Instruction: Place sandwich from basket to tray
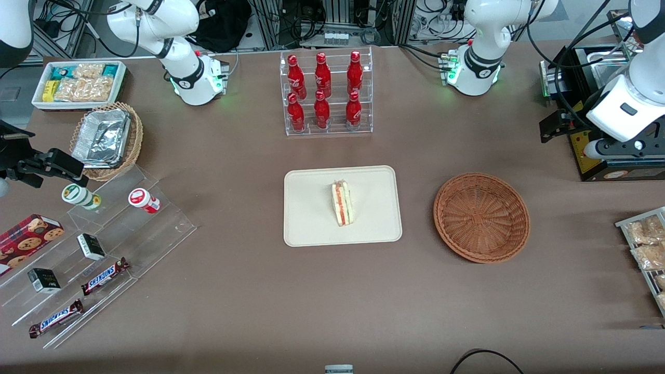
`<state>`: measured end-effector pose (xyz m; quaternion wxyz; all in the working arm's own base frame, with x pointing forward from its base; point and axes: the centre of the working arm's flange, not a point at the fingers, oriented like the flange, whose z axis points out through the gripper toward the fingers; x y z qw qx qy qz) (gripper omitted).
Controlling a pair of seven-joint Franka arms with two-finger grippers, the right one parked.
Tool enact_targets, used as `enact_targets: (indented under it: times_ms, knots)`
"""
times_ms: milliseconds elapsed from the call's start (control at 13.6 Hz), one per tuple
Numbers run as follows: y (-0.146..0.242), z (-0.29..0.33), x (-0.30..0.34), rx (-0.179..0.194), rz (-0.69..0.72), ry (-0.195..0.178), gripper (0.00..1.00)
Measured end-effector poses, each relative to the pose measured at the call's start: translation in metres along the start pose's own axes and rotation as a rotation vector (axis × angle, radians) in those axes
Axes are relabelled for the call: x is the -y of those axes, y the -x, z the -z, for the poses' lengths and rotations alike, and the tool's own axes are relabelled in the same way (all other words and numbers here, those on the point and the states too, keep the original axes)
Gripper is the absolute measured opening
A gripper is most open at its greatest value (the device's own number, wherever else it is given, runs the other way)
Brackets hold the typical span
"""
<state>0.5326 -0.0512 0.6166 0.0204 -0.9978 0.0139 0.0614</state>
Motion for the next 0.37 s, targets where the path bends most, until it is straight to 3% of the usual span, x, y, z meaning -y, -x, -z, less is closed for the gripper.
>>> enact_targets:
  times_ms: [367]
  knots:
    - [-0.003, 0.000, 0.021, -0.003, 0.027, 0.007, 1.00]
